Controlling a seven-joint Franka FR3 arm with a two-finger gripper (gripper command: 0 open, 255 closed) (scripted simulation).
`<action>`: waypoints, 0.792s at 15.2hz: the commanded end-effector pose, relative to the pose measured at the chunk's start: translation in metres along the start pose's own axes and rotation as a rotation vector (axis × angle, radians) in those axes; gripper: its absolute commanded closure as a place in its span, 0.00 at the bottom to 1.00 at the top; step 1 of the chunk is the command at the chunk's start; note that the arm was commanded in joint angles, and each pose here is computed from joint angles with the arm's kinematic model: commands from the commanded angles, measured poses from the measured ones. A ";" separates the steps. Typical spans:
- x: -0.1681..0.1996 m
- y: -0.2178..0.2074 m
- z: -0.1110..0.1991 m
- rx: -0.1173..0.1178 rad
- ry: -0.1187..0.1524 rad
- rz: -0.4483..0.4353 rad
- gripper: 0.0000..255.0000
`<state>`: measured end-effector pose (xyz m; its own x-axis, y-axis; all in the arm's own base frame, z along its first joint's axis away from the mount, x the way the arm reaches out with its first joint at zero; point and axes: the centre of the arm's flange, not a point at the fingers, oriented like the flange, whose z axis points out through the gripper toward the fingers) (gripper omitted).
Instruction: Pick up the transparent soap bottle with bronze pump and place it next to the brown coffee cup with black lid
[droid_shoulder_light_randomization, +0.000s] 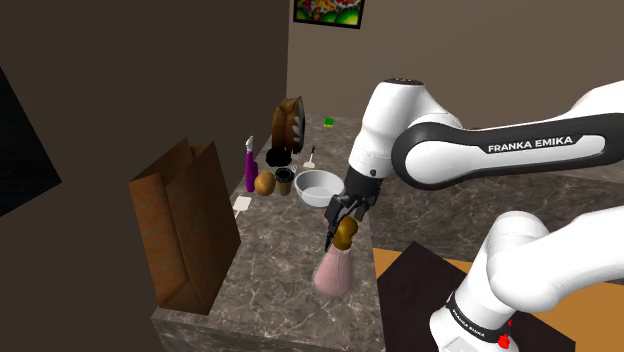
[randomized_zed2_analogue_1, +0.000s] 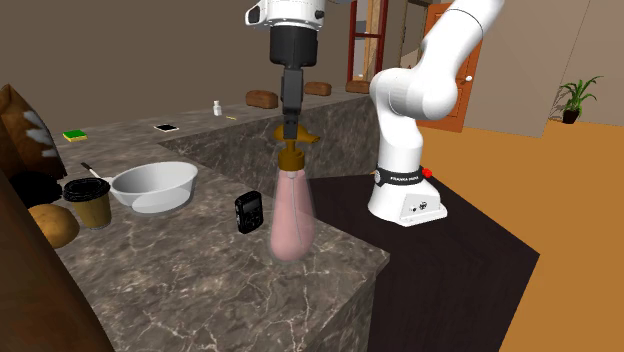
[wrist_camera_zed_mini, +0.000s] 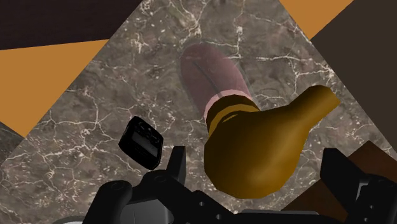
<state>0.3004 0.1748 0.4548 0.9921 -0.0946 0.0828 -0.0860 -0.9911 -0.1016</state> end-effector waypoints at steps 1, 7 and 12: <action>0.000 0.000 0.001 0.000 0.000 0.000 0.00; 0.000 0.000 0.001 0.000 0.000 0.000 1.00; 0.000 0.000 0.001 0.000 0.000 0.000 1.00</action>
<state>0.3003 0.1750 0.4541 0.9920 -0.0947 0.0838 -0.0860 -0.9910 -0.1023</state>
